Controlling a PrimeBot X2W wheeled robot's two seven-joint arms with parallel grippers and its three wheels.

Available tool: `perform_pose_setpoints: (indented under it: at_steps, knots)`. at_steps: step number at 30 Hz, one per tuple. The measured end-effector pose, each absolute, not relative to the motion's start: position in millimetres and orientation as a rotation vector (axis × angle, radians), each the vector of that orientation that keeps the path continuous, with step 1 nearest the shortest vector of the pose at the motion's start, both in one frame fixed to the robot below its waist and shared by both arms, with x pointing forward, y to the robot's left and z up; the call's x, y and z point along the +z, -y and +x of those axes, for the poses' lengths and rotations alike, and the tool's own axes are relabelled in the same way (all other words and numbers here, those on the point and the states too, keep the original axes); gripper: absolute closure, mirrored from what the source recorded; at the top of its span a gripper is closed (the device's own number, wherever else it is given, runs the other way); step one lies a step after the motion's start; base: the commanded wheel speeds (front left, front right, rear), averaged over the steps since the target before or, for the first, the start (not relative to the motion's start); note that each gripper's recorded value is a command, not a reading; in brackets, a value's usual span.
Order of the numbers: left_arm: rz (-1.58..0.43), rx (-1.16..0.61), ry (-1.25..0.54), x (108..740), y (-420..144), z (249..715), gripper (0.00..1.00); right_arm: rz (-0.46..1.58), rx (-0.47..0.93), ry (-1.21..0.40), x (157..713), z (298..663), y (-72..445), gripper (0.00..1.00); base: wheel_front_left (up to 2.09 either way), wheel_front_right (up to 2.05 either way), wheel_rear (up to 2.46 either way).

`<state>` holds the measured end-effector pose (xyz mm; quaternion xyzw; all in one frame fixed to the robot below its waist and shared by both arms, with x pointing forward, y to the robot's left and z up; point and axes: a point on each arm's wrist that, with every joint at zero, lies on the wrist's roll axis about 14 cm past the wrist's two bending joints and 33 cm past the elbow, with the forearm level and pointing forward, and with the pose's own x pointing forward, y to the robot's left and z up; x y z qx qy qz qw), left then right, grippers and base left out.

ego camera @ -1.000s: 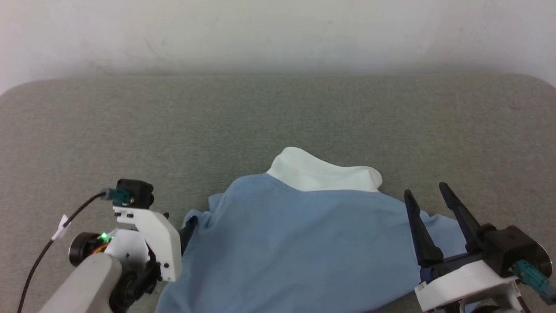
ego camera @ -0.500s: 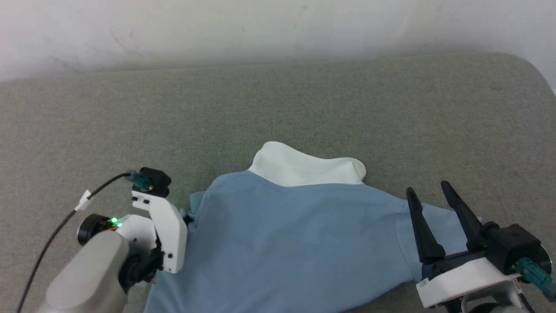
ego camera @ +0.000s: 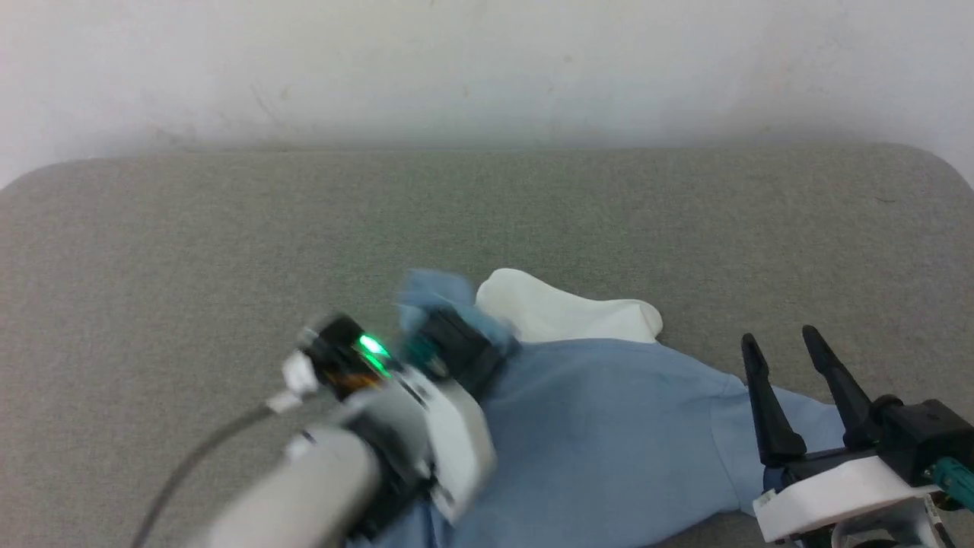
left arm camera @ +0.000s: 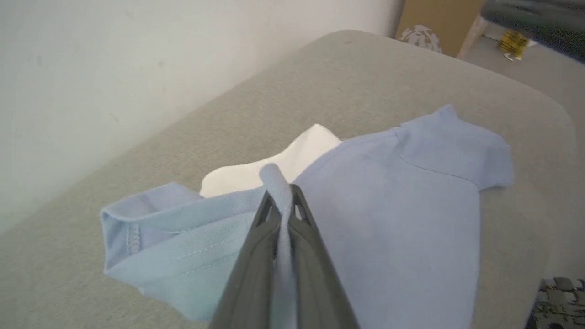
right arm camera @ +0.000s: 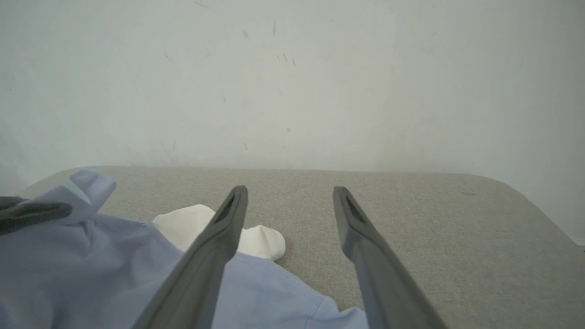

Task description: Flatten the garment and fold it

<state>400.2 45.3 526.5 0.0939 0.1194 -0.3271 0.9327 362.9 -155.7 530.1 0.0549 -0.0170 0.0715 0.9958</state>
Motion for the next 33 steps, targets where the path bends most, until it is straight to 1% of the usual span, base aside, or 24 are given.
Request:
perform_pose_setpoints:
  at_steps: [2, 4, 8, 9, 10, 12, 14, 19, 23, 27, 31, 32, 33]
  knots:
    - [0.202, -0.788, -0.288, 511.0, -17.5, 367.5, 1.0, 0.112, 0.147, 0.039, 531.9, 362.6, 154.6, 0.0, 0.0, 0.0, 0.0]
    - [0.199, -0.889, -0.37, 487.8, 3.5, 332.7, 1.0, 0.112, 0.153, 0.039, 532.8, 363.1, 153.0, 0.0, 0.0, 0.0, 0.0]
    - [0.207, -1.007, -0.554, 441.0, 18.9, 277.7, 1.0, 0.114, 0.157, 0.037, 532.6, 363.5, 151.6, 0.0, 0.0, 0.0, 0.0]
    - [0.19, -1.019, -0.59, 433.2, 19.8, 268.4, 0.53, 0.114, 0.158, 0.036, 532.5, 363.7, 151.4, 0.0, 0.0, 0.0, 0.0]
    - [0.19, -1.025, -0.61, 427.6, 19.7, 262.6, 0.0, 0.114, 0.158, 0.036, 532.4, 364.0, 151.1, 0.0, 0.0, 0.0, 0.0]
    - [0.178, -1.023, -0.604, 427.6, 20.4, 261.5, 0.0, 0.114, 0.158, 0.036, 532.5, 364.6, 151.2, 0.0, 0.0, 0.0, 0.0]
    - [0.151, -1.007, -0.561, 436.5, 22.0, 267.7, 0.0, 0.114, 0.16, 0.036, 532.9, 365.0, 150.6, 0.0, 0.0, 0.0, 0.0]
    - [0.077, -0.908, -0.399, 478.0, 20.6, 295.8, 0.0, 0.121, 0.166, 0.035, 533.7, 362.5, 149.1, 0.0, 0.0, 0.0, 0.0]
    - [0.069, -0.816, -0.343, 496.0, 8.7, 315.0, 0.0, 0.13, 0.168, 0.039, 535.1, 359.9, 148.3, 0.0, 0.0, 0.0, 0.0]
    - [0.099, -0.78, -0.396, 486.5, -0.7, 319.3, 0.0, 0.132, 0.167, 0.034, 533.7, 358.7, 148.8, 0.0, 0.0, 0.0, 0.0]
    - [0.133, -0.788, -0.487, 468.1, -3.7, 313.6, 0.0, 0.139, 0.164, 0.031, 532.7, 358.2, 149.4, 0.0, 0.0, 0.0, 0.0]
    - [0.139, -0.791, -0.5, 464.8, -3.6, 312.3, 0.1, 0.14, 0.163, 0.03, 532.2, 358.0, 149.8, 0.0, 0.0, 0.0, 0.0]
    - [0.144, -0.797, -0.51, 462.2, -3.3, 311.2, 0.55, 0.139, 0.161, 0.028, 531.7, 357.9, 150.4, 0.0, 0.0, 0.0, 0.0]
